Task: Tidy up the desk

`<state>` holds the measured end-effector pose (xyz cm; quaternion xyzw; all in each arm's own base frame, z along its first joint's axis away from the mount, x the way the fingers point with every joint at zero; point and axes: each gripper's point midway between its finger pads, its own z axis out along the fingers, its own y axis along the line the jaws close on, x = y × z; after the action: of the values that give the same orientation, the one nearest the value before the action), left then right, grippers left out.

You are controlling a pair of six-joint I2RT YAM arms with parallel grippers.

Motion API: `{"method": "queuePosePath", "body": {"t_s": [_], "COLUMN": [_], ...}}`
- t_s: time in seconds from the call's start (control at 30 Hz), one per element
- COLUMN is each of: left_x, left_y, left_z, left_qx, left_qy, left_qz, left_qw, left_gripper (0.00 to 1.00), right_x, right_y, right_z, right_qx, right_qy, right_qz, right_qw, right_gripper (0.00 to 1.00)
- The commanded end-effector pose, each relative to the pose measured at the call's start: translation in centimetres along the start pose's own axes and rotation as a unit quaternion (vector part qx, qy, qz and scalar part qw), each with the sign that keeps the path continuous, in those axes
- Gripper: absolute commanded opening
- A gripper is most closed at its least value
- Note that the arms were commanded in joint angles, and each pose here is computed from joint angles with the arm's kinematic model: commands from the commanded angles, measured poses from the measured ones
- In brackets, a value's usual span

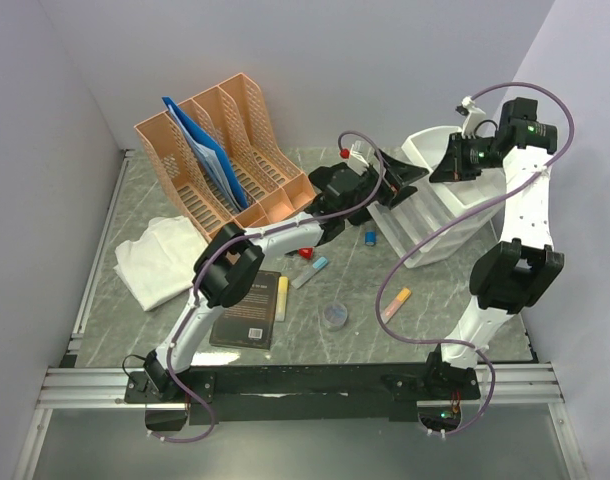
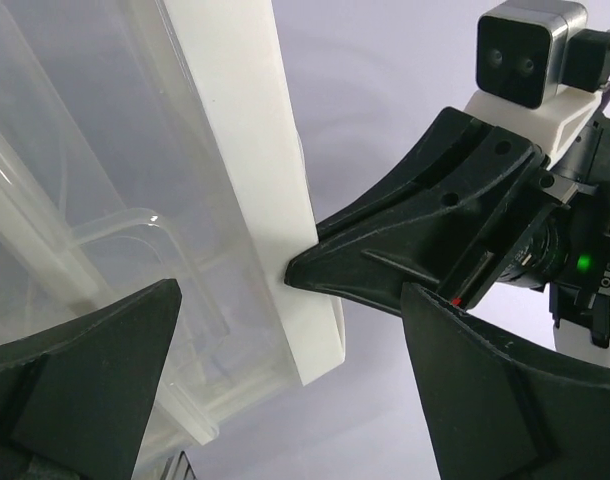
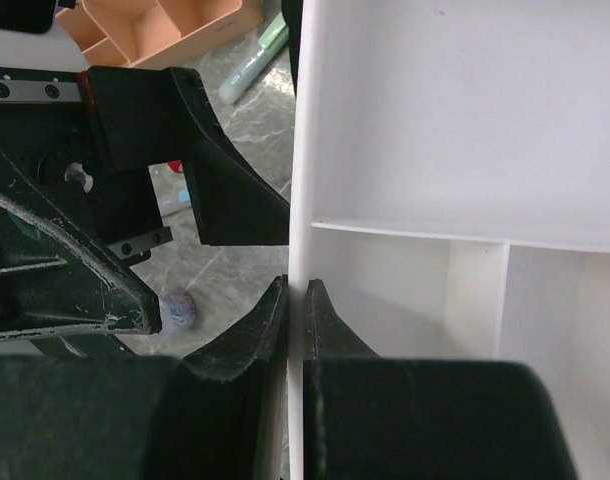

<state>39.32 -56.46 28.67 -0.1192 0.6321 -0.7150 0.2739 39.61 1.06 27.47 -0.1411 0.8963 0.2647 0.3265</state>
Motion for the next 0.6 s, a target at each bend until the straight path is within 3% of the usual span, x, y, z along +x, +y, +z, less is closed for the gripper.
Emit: {"method": "queuePosePath", "body": {"t_s": [0.0,0.4,0.53,0.57], "left_x": [-1.2,0.0,0.0,-0.3], "left_y": [-1.1,0.4,-0.9,-1.1], "left_z": [0.9,2.4,3.1,3.0], "left_qx": [0.0,-0.055,-0.045,-0.041], "left_qy": [-0.039,-0.033,-0.03,-0.033], "left_qz": [0.015,-0.007,-0.013,-0.015], "left_qw": [0.999,0.998,0.998,0.999], "left_gripper": [0.99,0.99,0.95,0.88], "right_x": [-2.9,-2.7,-2.2,-2.1], "right_y": [5.2,5.6,5.3,5.1], "right_z": [-3.5,-3.5,-3.2,-3.1], "right_qx": [-0.048,-0.058,-0.055,-0.052], "right_qy": [-0.071,-0.073,-0.065,-0.063], "right_qz": [-0.047,-0.042,-0.038,-0.039], "right_qw": [0.995,0.995,0.996,0.996], "right_gripper": [0.0,0.0,0.0,0.0]}}
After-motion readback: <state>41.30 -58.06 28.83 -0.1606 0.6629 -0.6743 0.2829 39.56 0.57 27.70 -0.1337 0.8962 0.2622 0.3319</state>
